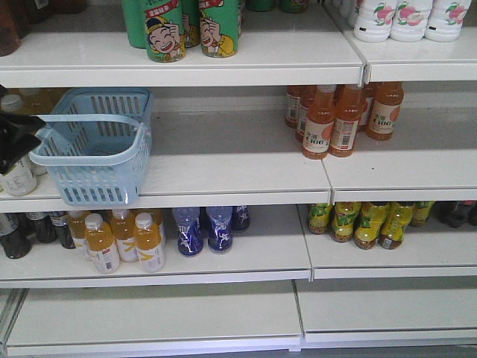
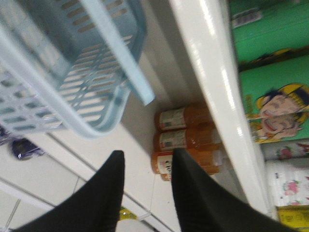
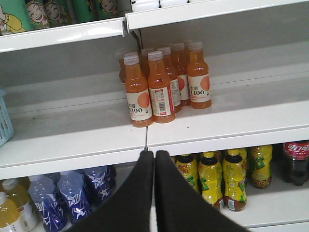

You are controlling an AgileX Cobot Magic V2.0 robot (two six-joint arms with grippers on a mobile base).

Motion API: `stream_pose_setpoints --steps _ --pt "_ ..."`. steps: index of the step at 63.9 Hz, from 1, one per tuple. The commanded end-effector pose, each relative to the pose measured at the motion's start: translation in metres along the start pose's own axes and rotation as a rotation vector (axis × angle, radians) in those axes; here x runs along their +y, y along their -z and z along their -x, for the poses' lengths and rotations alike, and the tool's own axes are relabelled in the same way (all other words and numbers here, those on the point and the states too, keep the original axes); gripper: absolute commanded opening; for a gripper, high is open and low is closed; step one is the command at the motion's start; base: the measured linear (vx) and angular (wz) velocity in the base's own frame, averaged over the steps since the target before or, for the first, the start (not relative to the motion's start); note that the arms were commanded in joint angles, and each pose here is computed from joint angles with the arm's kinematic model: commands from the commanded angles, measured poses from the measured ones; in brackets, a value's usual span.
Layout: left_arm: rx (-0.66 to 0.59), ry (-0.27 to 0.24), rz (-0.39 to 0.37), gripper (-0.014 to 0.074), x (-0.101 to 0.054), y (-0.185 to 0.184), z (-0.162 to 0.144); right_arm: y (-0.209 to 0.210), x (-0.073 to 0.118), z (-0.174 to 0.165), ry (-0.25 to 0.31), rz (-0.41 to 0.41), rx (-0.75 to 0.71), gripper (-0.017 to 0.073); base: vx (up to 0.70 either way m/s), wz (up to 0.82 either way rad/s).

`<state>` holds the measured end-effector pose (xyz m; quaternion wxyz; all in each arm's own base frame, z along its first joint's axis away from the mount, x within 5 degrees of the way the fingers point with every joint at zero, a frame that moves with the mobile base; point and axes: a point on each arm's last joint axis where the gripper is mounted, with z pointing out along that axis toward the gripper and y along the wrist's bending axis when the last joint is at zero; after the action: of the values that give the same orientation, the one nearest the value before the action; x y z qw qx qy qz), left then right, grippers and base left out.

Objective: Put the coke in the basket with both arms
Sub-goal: 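Lower the left gripper onto the basket handle and close it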

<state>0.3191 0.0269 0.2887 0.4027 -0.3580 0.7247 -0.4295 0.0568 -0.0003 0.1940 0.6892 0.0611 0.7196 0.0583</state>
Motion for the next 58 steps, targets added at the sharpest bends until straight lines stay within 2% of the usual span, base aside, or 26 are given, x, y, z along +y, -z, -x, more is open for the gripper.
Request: stream_pose_setpoints --steps 1,11,18,27,34,39,46,51,58 --pt "-0.021 0.006 -0.149 0.0393 -0.035 0.012 0.012 0.001 0.001 0.003 0.007 0.014 -0.078 -0.0005 0.0 0.0" --pt "-0.027 0.0 -0.158 0.0513 -0.04 0.012 0.015 0.001 0.001 0.003 0.007 0.014 -0.078 -0.0005 0.0 0.0" --pt "-0.033 0.011 -0.154 0.0524 -0.039 0.012 0.015 0.001 0.001 0.003 0.007 0.014 -0.078 -0.0005 0.0 0.0" --pt "0.016 0.057 -0.141 0.0524 -0.027 0.0 0.014 0.001 0.001 0.003 0.007 0.014 -0.078 -0.0005 0.0 0.0" --pt "0.083 0.143 -0.124 0.0524 -0.012 -0.015 0.012 0.001 0.001 0.003 0.007 0.014 -0.079 -0.0005 0.0 0.0" --pt "0.103 0.159 -0.106 0.0523 -0.003 -0.024 0.012 0.001 0.001 0.003 0.007 0.014 -0.079 -0.0005 0.0 0.0" --pt "0.119 0.151 -0.097 0.0523 0.004 -0.032 0.014 0.001 0.001 0.003 0.007 0.014 -0.079 -0.0005 0.0 0.0" --pt "0.118 0.125 -0.104 0.0523 0.003 -0.035 0.016 0.001 0.001 0.003 0.007 0.014 -0.079 -0.0005 0.0 0.0" --pt "0.118 0.12 -0.115 0.0523 -0.001 -0.034 0.017 0.001 0.001 0.003 0.007 0.014 -0.079 -0.0005 0.0 0.0"
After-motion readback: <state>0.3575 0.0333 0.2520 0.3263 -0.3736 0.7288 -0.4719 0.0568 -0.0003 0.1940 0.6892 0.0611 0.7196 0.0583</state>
